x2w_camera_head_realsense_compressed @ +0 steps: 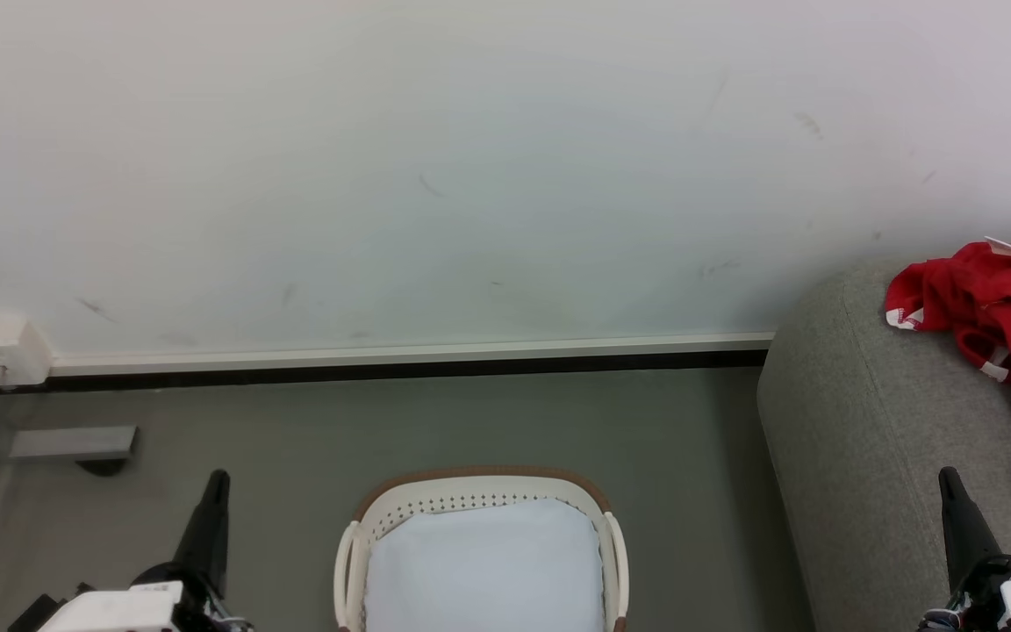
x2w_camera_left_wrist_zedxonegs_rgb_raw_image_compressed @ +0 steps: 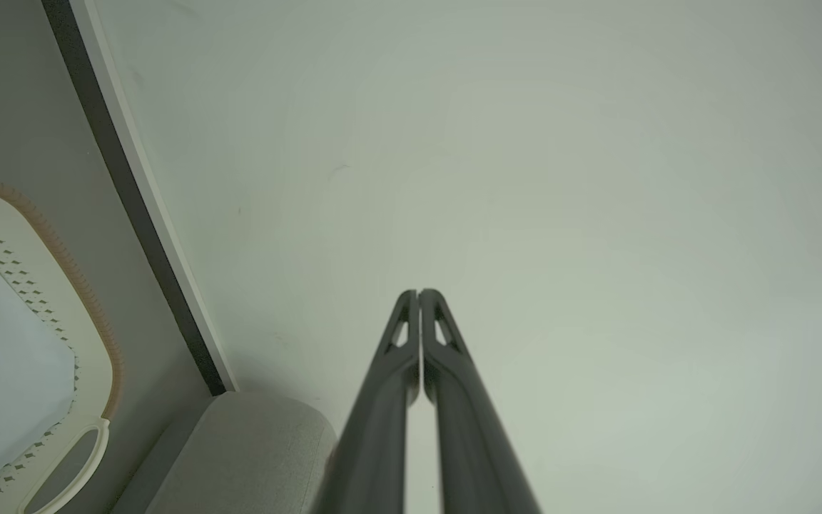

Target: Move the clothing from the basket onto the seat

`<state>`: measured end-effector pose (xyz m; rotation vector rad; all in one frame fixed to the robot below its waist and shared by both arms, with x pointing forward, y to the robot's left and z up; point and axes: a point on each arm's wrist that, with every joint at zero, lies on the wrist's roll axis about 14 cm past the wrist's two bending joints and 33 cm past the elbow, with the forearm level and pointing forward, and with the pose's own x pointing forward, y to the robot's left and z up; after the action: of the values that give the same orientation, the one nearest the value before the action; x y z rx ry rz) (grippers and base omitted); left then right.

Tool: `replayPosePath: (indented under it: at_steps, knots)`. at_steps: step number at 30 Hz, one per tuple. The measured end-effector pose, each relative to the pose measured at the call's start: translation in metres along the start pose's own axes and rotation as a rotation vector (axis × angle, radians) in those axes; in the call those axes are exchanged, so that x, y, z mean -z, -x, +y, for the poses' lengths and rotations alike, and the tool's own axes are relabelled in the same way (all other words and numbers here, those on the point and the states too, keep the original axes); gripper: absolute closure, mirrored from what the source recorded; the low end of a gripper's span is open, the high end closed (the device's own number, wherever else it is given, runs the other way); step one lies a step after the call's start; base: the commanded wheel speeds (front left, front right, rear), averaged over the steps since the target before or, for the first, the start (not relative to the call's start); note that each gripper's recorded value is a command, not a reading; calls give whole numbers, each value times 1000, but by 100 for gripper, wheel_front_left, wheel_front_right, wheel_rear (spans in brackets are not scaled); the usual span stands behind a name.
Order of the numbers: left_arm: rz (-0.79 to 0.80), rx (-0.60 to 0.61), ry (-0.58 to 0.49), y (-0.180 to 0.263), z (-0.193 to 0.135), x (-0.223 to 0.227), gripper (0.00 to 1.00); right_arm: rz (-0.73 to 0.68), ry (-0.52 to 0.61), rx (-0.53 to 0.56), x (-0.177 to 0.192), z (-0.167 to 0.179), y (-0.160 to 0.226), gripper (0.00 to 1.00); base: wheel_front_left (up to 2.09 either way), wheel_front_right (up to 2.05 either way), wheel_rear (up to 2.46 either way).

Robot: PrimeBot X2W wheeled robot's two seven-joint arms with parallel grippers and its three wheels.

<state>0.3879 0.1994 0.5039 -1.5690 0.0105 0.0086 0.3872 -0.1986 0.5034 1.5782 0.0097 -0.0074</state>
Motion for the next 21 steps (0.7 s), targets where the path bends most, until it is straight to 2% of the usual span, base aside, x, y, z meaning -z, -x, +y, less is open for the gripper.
replayPosePath:
  at_steps: [21]
  knots:
    - [0,0,0,0,0,0,100,0,0,0,0,0,0,100,0,0,0]
